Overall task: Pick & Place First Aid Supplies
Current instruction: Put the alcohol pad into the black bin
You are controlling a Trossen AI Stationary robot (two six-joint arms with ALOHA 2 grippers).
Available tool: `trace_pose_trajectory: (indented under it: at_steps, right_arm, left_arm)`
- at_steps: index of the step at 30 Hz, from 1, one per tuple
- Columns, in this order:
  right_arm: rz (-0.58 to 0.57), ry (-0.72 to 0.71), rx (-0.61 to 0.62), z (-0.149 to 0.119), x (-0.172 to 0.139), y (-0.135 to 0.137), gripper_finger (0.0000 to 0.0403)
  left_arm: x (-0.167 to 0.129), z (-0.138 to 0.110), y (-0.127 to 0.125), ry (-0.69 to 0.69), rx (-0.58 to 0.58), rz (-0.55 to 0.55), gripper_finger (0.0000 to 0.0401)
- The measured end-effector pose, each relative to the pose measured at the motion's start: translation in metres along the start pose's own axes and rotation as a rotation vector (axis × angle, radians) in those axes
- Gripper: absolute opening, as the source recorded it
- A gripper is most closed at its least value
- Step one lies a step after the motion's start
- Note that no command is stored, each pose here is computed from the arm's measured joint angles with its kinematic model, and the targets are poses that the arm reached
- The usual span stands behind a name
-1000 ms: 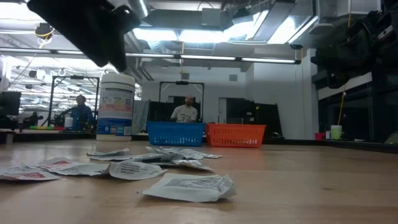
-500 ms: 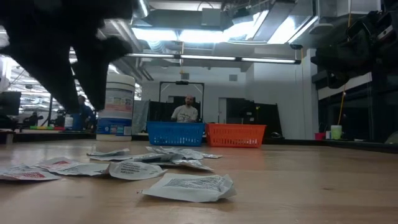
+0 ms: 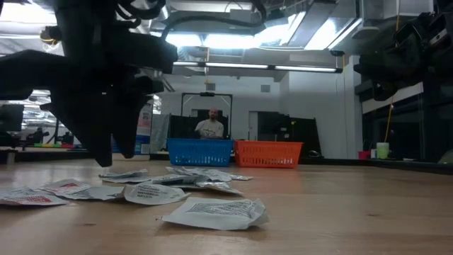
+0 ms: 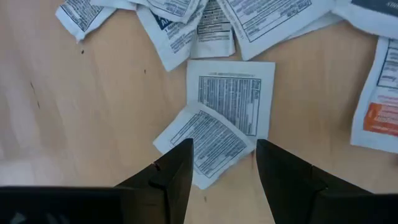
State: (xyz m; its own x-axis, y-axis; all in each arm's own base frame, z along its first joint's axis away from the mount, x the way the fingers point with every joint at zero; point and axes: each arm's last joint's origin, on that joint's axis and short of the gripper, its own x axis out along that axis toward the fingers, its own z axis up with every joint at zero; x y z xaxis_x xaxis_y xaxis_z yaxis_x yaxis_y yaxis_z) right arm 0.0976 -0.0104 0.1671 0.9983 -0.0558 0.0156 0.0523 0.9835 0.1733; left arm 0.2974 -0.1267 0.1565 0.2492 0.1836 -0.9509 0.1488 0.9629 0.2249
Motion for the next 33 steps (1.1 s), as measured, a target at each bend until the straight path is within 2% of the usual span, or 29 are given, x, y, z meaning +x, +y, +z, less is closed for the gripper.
trace_pose_trajectory:
  at_steps: [10,14,22,26,33]
  right_arm:
    - [0.000,0.000,0.000,0.000,0.000,0.000,0.0100]
    - [0.000,0.000,0.000,0.000,0.000,0.000,0.0100]
    - [0.000,0.000,0.000,0.000,0.000,0.000,0.0100]
    - [0.001,0.000,0.000,0.000,0.000,0.000,0.0100]
    - [0.000,0.000,0.000,0.000,0.000,0.000,0.0100]
  left_arm:
    - [0.005,-0.007,0.003,0.049,0.108,-0.035,0.0169]
    - [0.013,-0.011,0.005,0.045,0.142,-0.088,0.0169]
    - [0.017,-0.011,0.011,0.030,0.153,-0.082,0.0160]
    - [0.018,-0.011,0.012,0.029,0.185,-0.115,0.0123]
    - [0.019,-0.010,0.013,0.030,0.211,-0.171,0.0021]
